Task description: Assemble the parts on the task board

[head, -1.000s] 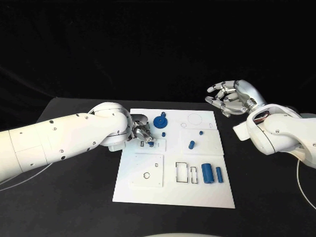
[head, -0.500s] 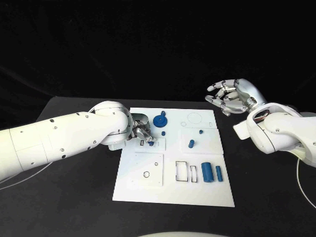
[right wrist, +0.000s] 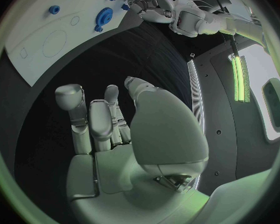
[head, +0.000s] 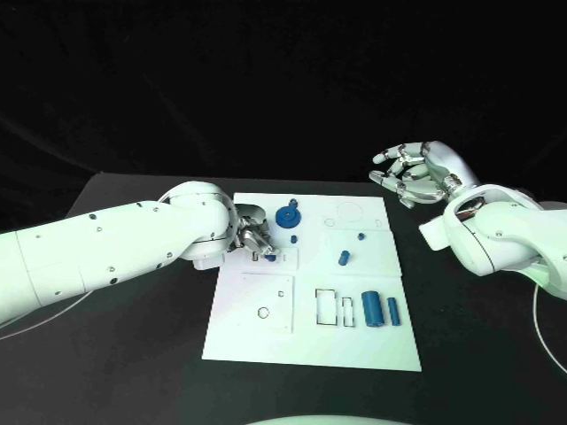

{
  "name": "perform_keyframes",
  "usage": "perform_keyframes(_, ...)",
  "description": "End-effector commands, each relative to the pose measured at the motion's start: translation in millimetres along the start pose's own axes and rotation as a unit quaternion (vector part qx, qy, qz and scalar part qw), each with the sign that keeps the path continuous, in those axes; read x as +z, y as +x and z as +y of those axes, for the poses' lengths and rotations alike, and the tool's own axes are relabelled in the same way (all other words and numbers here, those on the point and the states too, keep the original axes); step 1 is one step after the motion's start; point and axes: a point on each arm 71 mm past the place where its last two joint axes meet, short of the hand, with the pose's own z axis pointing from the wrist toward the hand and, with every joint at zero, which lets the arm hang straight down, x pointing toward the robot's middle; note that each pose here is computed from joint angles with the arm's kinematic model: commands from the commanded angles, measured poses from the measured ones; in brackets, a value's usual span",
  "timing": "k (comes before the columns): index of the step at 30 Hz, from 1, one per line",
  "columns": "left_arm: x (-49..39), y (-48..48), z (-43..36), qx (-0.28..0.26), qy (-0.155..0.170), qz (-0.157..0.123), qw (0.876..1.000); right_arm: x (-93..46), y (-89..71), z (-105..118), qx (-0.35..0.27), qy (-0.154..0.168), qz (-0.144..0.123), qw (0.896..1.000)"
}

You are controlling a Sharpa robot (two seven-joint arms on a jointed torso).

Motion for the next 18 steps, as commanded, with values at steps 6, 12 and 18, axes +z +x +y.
perform_keyframes(6,0.5,3.5,2.1,0.002,-0.002,0.010,1.000,-0.2,1.2,0.5,0.000,-0.003,0.007,1.000)
perform_keyframes(12,0.7,3.6,3.1,-0.001,-0.003,0.012,1.000,-0.2,1.1,0.4,0.000,-0.003,0.007,1.000)
perform_keyframes(18,0.8,4.4,2.4,0.004,-0.003,0.016,1.000,-0.2,1.1,0.4,0.000,-0.003,0.007,1.000)
